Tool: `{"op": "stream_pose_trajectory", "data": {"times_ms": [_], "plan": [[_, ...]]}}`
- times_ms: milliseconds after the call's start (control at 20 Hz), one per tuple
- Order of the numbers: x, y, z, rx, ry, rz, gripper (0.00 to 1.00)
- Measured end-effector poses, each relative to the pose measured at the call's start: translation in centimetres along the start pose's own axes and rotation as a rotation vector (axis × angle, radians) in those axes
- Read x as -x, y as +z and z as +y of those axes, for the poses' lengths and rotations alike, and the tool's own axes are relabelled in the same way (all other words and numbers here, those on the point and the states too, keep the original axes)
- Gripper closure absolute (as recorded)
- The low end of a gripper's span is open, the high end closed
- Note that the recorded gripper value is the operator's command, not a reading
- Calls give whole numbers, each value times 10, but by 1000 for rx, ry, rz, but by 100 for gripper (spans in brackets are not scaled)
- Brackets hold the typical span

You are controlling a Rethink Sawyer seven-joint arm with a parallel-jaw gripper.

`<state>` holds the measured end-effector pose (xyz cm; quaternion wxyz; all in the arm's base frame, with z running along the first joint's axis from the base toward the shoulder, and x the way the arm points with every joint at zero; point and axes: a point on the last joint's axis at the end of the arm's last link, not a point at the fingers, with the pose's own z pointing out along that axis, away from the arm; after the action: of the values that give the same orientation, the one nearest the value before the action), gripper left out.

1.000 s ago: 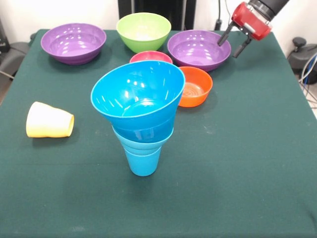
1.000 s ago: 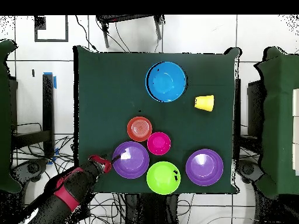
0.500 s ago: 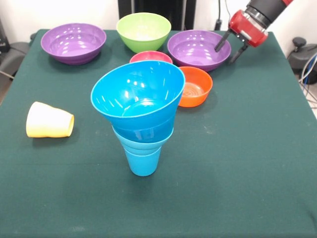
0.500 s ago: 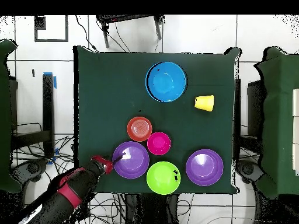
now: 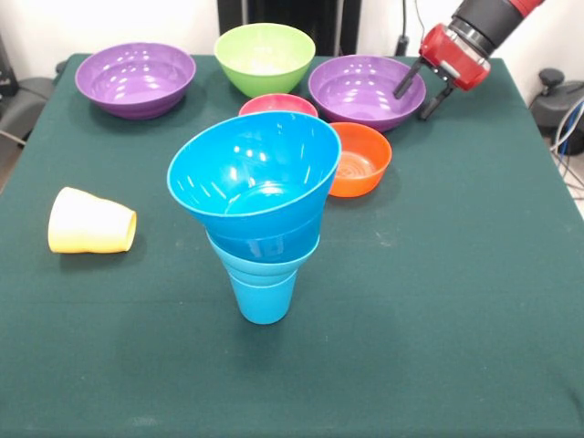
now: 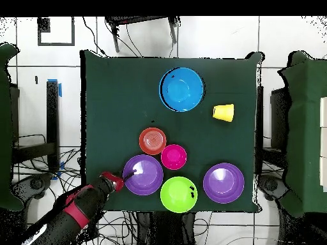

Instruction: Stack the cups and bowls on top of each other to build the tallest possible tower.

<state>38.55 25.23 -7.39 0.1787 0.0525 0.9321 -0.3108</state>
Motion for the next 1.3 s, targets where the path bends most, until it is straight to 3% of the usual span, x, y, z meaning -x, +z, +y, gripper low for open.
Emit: {"op": "stream_pose_trajectory", "data": {"times_ms": [350,400,1300], "plan": [[0,0,0,0,2,0,0],[-1,0,2,3,4,3,100],[-4,-3,6,-2,30,25,100]]}}
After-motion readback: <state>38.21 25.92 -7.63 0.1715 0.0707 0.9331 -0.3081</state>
